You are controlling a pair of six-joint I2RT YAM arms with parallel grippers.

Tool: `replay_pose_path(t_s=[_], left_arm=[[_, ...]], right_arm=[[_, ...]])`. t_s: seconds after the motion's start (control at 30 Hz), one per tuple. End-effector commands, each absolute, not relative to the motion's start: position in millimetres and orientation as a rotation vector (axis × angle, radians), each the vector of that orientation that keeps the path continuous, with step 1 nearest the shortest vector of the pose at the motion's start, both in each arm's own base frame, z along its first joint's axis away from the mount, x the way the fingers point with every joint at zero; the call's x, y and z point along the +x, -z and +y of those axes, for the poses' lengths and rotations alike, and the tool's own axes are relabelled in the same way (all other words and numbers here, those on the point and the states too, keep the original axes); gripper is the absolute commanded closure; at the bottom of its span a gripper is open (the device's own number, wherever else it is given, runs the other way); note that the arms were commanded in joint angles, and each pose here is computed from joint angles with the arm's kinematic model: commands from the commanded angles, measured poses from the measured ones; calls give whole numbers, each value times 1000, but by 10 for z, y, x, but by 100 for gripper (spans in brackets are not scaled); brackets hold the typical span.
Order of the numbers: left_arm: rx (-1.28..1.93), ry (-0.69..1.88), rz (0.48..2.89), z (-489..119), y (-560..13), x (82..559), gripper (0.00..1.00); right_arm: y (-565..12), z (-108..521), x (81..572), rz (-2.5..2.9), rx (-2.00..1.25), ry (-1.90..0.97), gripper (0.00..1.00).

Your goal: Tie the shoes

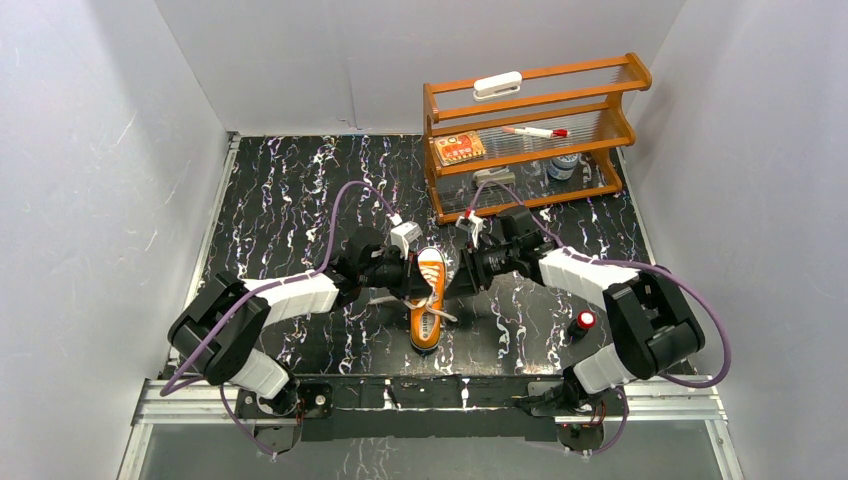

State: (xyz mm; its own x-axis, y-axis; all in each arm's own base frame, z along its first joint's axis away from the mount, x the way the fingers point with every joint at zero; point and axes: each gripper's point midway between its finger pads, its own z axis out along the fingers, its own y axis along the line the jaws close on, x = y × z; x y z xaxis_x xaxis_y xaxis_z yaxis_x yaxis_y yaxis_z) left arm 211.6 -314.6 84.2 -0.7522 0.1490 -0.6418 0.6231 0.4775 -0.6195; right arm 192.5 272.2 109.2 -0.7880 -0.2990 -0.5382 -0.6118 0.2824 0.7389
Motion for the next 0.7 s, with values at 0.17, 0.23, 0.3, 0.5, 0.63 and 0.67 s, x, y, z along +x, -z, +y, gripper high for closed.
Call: replay_pose_path(t_s=[0.17, 0.23, 0.3, 0.5, 0.63, 0.67], left_arm=[[706, 1298, 2163, -3199, -886, 2024, 100], [705, 1298, 2165, -3194, -885, 2018, 100], [708, 1298, 2164, -3191, -888, 2012, 100], [714, 1298, 2162, -3187, -905, 2010, 100], [723, 1304, 2163, -3186, -911, 1995, 100], [725, 1302, 2165, -3182, -909, 1993, 100]], right_arm=[[-1131, 2876, 1957, 1863, -1116, -1377, 56], [-1124, 2940, 1932, 1843, -1144, -1380, 55], [-1111, 3010, 1910, 1824, -1177, -1351, 55], [-1019, 3048, 1955, 1832, -1213, -1304, 57], [-993, 3010, 1981, 1838, -1210, -1254, 60], [-991, 3003, 1988, 1838, -1206, -1243, 60]])
